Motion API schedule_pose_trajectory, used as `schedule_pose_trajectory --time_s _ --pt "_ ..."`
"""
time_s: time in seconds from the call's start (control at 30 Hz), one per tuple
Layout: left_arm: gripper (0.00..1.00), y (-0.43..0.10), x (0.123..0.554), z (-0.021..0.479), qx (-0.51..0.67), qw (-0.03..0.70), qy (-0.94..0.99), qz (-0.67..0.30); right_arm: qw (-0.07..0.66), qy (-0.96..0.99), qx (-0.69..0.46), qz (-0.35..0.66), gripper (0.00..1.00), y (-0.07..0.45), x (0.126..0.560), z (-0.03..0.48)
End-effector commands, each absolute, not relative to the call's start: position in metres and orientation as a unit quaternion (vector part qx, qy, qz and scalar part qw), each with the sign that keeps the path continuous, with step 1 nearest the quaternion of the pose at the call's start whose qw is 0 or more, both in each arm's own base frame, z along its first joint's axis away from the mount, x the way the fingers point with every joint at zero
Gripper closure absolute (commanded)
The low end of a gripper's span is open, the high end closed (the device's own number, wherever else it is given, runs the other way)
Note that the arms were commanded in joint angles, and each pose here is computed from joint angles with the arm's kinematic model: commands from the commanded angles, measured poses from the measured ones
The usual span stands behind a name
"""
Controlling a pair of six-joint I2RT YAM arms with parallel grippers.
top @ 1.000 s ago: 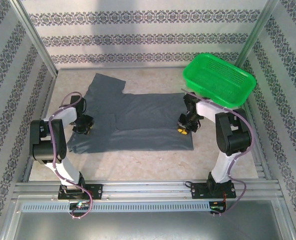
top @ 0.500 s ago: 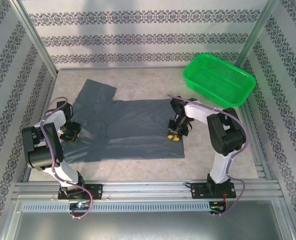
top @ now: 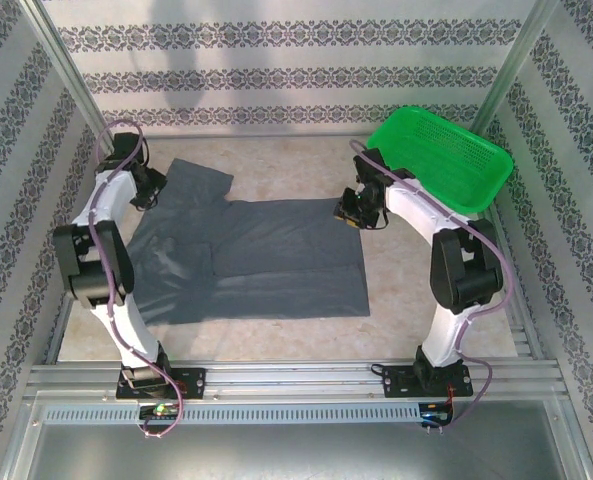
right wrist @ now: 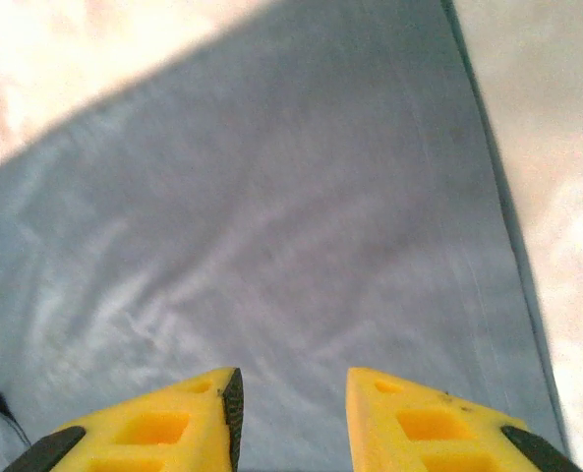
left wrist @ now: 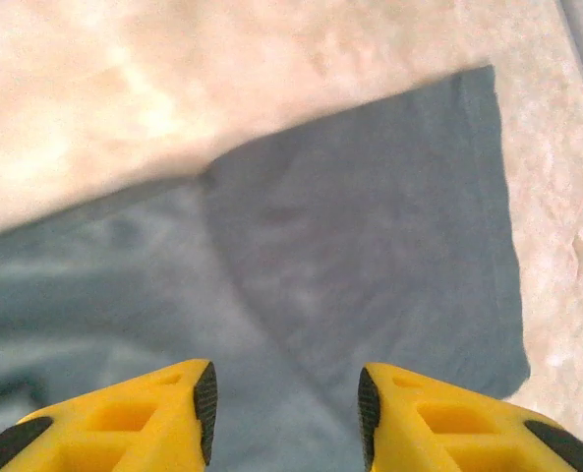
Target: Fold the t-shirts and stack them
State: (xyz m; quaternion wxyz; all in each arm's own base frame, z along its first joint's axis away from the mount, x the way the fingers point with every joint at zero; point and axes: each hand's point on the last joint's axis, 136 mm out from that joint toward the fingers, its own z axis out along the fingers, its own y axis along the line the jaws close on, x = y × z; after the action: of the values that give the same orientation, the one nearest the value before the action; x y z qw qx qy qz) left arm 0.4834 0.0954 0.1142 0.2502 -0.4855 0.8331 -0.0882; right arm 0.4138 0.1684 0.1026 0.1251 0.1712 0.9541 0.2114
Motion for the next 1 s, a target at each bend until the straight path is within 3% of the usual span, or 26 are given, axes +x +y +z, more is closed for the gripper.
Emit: schedule_pose_trajectory --time_s 0.0,0.2,0.5,0.97 --pt "0.57 0.104 0.531 0.106 -0.448 0.295 0.839 -0.096 0.153 0.951 0.167 0.212 0.65 0.166 0.442 0.105" --pt "0.6 0.122 0.593 0.09 -0.429 0.35 0.827 -0.095 0.158 0.947 0.177 0.217 0.65 0.16 0.452 0.108" --pt "0.56 0.137 0.641 0.068 -0.416 0.38 0.821 -0.088 0.149 0.946 0.196 0.212 0.65 0.147 0.449 0.101" --pt "0.47 0.108 0.65 0.016 -0.418 0.29 0.856 -0.093 0.139 0.945 0.199 0.22 0.64 0.147 0.444 0.097"
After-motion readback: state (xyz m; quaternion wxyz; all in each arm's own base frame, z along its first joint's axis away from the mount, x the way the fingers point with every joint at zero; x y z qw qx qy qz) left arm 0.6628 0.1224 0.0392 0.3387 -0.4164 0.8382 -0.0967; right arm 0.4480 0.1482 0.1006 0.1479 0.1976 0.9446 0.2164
